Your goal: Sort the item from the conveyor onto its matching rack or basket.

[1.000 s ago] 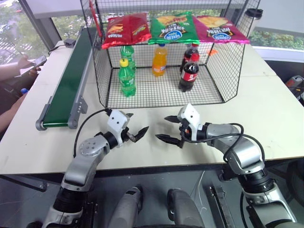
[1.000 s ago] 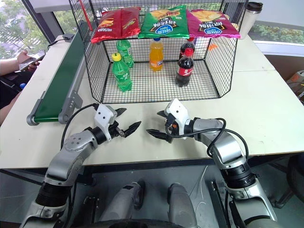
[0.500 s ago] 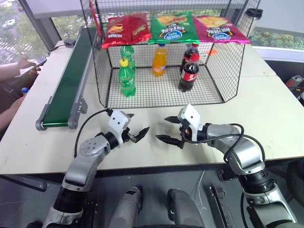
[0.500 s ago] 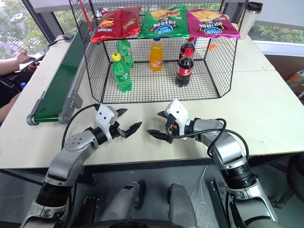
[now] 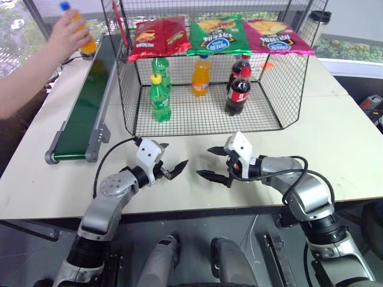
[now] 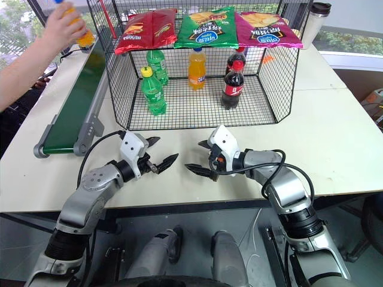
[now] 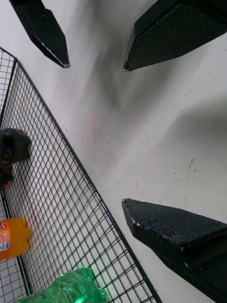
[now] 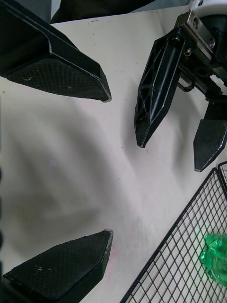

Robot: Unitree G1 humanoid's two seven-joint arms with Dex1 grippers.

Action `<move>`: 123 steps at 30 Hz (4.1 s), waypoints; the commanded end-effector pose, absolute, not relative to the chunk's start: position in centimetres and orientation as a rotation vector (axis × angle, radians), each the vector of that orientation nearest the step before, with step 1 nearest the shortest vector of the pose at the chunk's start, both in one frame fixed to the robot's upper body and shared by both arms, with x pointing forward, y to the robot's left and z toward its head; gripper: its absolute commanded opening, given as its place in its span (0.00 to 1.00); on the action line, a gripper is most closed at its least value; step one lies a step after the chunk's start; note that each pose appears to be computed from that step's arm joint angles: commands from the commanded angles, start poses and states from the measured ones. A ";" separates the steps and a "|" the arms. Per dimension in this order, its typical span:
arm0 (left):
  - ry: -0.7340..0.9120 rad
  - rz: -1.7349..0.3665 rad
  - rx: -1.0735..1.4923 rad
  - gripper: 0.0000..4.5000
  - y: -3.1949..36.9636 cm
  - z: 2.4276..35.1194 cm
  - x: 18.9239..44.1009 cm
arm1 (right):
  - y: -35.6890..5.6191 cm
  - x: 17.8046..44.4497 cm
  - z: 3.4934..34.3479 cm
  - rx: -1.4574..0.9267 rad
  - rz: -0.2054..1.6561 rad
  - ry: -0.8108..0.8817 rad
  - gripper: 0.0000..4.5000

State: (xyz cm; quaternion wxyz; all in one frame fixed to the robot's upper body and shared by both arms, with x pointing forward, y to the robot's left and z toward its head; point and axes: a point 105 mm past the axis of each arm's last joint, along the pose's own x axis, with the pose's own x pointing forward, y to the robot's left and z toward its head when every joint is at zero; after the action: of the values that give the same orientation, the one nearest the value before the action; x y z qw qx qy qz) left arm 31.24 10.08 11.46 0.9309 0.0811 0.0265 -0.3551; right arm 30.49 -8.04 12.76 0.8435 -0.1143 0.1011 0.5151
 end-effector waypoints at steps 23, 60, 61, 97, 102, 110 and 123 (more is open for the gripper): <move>-0.017 -0.704 0.197 1.00 10.8 14.0 30.6 | -7.3 29.5 14.7 -0.264 1.156 0.145 0.99; -0.059 0.147 -0.055 1.00 34.7 18.3 30.5 | -4.5 28.0 19.6 -0.238 1.305 -0.005 0.99; -0.057 0.136 -0.047 1.00 34.5 18.3 30.7 | -4.5 28.1 19.5 -0.243 1.302 -0.004 0.99; 0.005 -0.723 0.097 0.67 19.2 20.1 31.4 | -4.3 28.7 21.0 -0.211 1.268 -0.038 1.00; 0.049 -0.973 0.172 0.67 14.1 18.3 30.7 | -4.7 29.5 21.1 -0.226 1.226 -0.038 1.00; 0.041 -1.215 0.235 0.67 8.6 16.2 29.6 | -4.8 29.1 21.0 -0.222 1.223 -0.034 1.00; -0.026 -1.271 0.249 0.67 5.1 15.4 29.7 | -4.2 28.9 21.7 -0.209 1.227 -0.062 1.00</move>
State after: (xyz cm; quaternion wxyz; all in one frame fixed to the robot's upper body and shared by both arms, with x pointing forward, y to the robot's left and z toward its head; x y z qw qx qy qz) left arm 29.98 5.86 13.58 0.8071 0.1018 0.0295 -0.5809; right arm 29.49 -4.65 19.83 0.8174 -0.0903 0.0098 0.5689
